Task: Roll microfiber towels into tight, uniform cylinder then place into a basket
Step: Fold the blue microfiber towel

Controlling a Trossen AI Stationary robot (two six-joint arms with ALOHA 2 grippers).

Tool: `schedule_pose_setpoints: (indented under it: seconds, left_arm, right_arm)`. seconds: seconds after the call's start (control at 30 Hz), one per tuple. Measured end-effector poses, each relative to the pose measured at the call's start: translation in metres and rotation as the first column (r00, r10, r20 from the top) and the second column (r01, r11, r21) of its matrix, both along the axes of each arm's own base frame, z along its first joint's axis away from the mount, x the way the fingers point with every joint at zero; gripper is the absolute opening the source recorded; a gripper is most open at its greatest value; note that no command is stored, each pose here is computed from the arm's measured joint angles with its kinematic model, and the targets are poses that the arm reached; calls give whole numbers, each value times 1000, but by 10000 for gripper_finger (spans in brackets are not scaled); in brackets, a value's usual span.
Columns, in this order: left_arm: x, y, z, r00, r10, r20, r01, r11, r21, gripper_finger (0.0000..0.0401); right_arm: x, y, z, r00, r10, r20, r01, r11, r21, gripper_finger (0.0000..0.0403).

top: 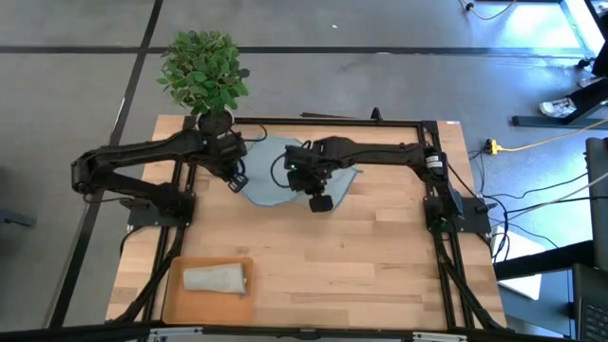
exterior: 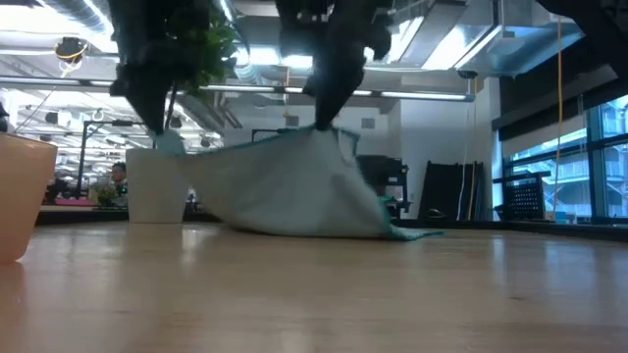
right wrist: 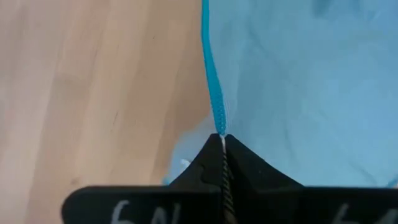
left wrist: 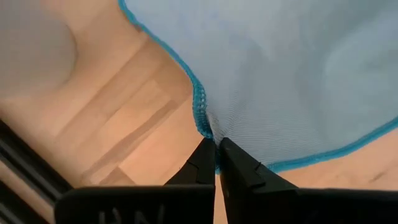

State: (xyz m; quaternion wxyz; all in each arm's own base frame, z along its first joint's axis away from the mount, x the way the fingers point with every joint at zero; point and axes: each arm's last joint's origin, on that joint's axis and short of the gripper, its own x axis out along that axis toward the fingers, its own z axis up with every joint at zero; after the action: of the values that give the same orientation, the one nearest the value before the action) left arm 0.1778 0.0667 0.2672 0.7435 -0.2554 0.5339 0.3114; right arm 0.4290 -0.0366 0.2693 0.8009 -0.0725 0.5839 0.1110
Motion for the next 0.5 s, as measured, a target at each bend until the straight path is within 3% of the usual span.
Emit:
schedule_pose_setpoints:
  seconds: [0.2,0.5]
  left_arm:
    - [-7,-6,36,993,6,114,-15,996,82,0]
    - [-8,-13,71,982,-66,175,45,991,123,0]
  right_arm:
    - [-10,-7,34,997,-74,-34,74,997,3,4]
    - [-33,-14,69,967,-231,-110,195,944,-267,4]
